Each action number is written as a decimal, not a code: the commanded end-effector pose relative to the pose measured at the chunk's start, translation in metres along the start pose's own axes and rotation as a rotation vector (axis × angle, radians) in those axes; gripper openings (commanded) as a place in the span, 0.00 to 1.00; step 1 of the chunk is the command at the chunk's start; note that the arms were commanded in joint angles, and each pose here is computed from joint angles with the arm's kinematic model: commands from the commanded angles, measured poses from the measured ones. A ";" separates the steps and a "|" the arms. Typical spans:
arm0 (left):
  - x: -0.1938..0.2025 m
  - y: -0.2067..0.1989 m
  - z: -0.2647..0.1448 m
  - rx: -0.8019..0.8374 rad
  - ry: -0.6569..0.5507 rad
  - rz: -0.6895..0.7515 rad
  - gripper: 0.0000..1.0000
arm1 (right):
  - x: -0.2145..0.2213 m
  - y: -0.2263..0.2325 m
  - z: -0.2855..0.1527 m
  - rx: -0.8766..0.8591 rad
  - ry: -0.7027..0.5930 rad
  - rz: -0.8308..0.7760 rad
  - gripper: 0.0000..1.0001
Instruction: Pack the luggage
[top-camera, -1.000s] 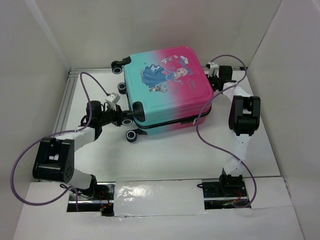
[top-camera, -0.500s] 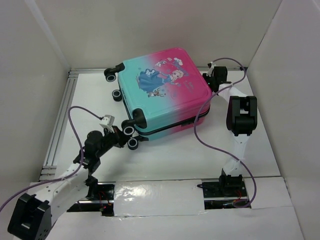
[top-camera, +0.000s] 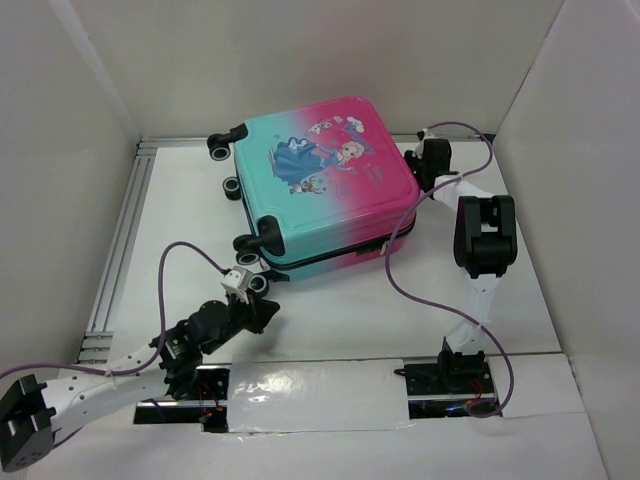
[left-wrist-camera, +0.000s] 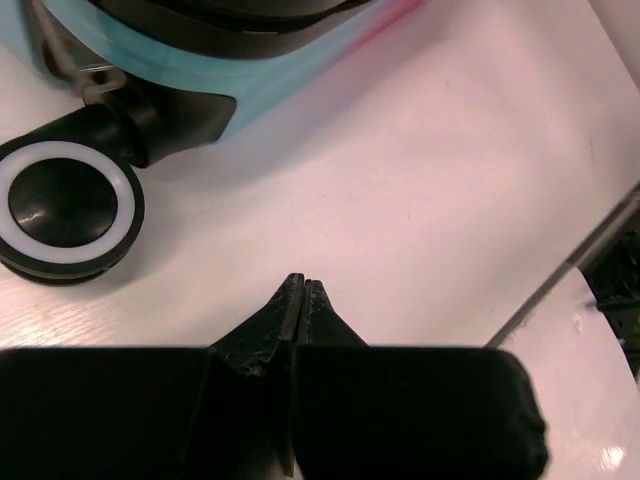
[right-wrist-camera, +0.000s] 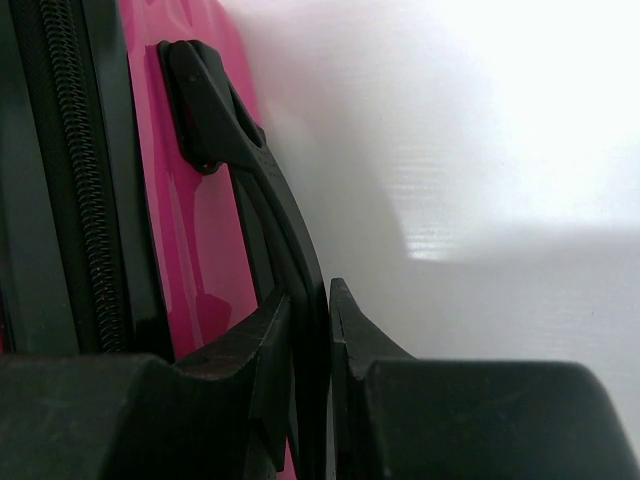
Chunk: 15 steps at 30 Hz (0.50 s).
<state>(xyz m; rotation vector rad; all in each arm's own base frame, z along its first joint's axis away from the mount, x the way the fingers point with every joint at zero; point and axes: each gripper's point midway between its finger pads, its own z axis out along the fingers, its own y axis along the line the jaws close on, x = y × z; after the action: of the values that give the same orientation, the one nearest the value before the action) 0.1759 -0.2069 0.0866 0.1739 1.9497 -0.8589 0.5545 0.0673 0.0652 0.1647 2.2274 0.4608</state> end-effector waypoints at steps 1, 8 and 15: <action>-0.044 0.009 -0.006 -0.171 -0.191 -0.017 0.00 | 0.102 -0.024 -0.003 0.192 0.267 0.084 0.00; -0.090 0.040 -0.016 -0.235 -0.323 0.081 0.50 | 0.105 -0.020 0.004 0.075 0.304 0.017 0.00; -0.117 0.072 -0.013 -0.128 -0.294 0.204 0.50 | 0.101 -0.017 0.002 0.021 0.294 -0.029 0.00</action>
<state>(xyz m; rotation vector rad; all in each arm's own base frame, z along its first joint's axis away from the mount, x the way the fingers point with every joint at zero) 0.2565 -0.1002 0.1168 -0.0841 1.7786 -0.4639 0.5508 0.0708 0.0661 0.0624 2.2238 0.4568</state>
